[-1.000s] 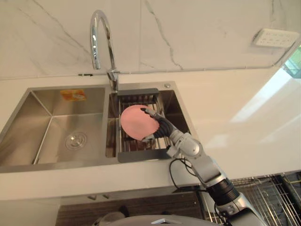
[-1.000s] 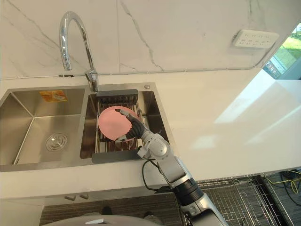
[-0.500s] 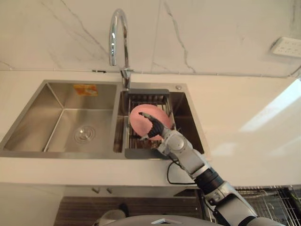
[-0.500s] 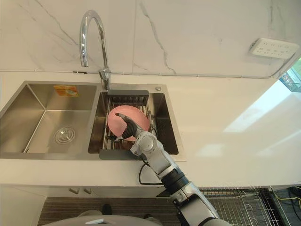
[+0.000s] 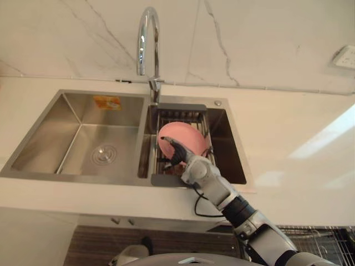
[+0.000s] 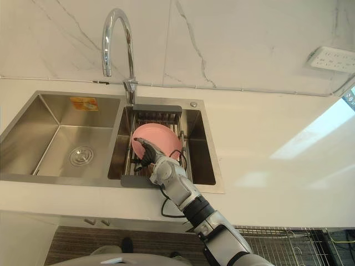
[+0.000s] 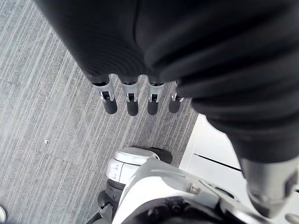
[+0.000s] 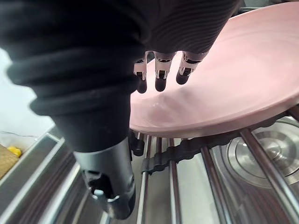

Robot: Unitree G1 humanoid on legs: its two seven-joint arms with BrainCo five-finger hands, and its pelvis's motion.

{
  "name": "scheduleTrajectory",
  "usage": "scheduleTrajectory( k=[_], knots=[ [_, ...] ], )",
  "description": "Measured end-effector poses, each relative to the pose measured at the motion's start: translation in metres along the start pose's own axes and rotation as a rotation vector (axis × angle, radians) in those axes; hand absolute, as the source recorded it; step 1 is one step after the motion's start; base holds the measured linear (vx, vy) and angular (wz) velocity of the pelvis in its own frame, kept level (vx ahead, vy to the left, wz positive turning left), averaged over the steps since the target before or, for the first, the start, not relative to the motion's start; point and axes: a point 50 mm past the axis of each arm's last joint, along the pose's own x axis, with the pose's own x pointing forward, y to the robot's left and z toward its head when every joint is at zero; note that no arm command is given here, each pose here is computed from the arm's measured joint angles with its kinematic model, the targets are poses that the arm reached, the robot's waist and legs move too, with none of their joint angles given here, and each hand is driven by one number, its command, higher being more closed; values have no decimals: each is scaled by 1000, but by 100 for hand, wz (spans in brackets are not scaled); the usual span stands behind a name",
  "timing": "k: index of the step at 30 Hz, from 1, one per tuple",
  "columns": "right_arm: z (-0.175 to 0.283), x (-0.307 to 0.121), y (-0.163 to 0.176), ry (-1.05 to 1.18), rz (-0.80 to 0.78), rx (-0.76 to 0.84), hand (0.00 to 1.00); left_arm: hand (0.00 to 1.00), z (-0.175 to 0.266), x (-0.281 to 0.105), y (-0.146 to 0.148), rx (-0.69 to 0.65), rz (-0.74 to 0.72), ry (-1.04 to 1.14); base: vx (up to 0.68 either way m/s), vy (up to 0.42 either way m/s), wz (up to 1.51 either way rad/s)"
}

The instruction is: Walk over to the sink, pick up the cup, carry it to the dishwasher, place the cup inside the dishwasher, then close the dishwasher door

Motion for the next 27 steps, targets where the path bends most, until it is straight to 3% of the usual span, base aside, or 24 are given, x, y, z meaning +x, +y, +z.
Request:
scheduleTrajectory(
  k=[27],
  knots=[
    [9, 13, -1, 144, -266, -458, 0, 0, 6, 0, -3, 44, -4, -4, 0, 0, 1]
  ],
)
